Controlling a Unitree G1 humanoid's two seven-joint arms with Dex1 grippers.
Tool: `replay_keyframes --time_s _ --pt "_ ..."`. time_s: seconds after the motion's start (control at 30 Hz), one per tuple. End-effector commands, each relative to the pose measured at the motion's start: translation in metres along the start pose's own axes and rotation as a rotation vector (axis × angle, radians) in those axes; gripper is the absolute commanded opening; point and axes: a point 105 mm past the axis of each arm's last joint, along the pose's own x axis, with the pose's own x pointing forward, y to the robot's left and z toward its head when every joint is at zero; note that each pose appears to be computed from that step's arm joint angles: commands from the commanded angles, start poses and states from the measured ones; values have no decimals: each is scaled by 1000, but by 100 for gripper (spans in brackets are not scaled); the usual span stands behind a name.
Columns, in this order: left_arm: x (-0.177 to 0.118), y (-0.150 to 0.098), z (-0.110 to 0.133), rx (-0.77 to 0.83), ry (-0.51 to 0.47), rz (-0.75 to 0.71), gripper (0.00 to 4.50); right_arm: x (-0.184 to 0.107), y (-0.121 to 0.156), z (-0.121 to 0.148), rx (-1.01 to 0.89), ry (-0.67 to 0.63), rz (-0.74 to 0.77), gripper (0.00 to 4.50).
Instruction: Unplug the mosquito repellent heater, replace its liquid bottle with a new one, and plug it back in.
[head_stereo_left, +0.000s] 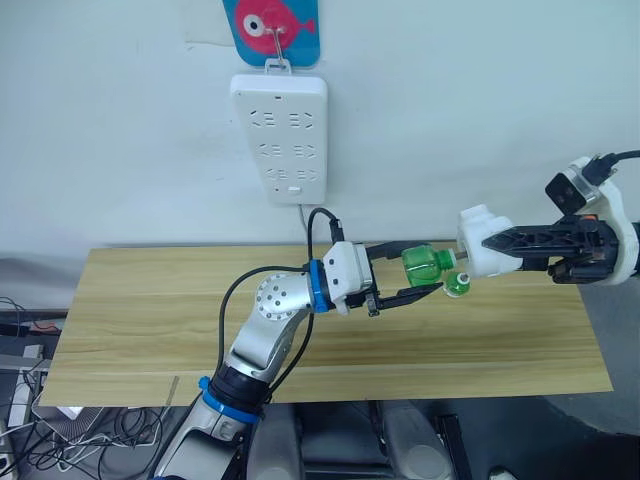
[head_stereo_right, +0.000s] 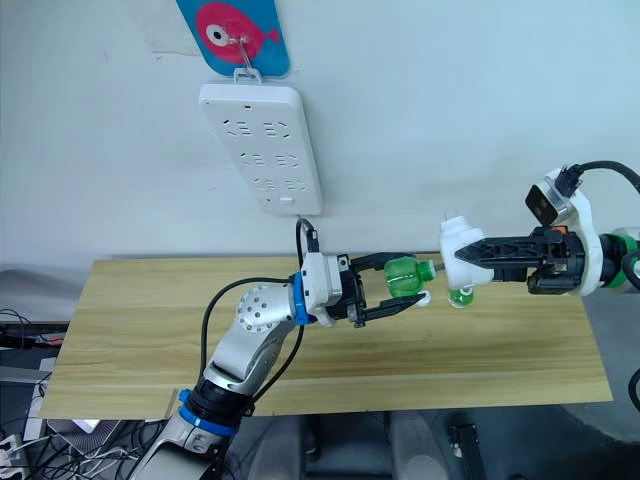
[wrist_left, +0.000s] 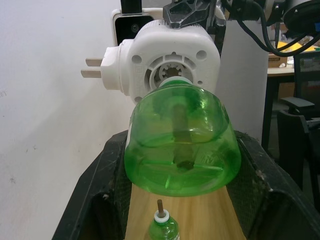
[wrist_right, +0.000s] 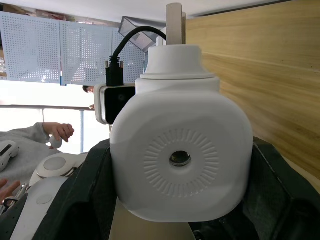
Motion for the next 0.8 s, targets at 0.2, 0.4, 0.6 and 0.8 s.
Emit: replay_keyframes --time_s 0.2,0.4,0.6,0.8 --pt "6 -6 16 48 -53 -34 224 -6 12 2 -29 -11 22 298" --pt "8 -5 12 47 -39 -31 224 1 16 -3 -53 27 48 298" --pt "8 2 12 55 -34 -11 224 0 16 -5 -55 29 40 298" --pt "13 -11 9 32 -14 -79 224 9 16 -2 -90 27 46 298"
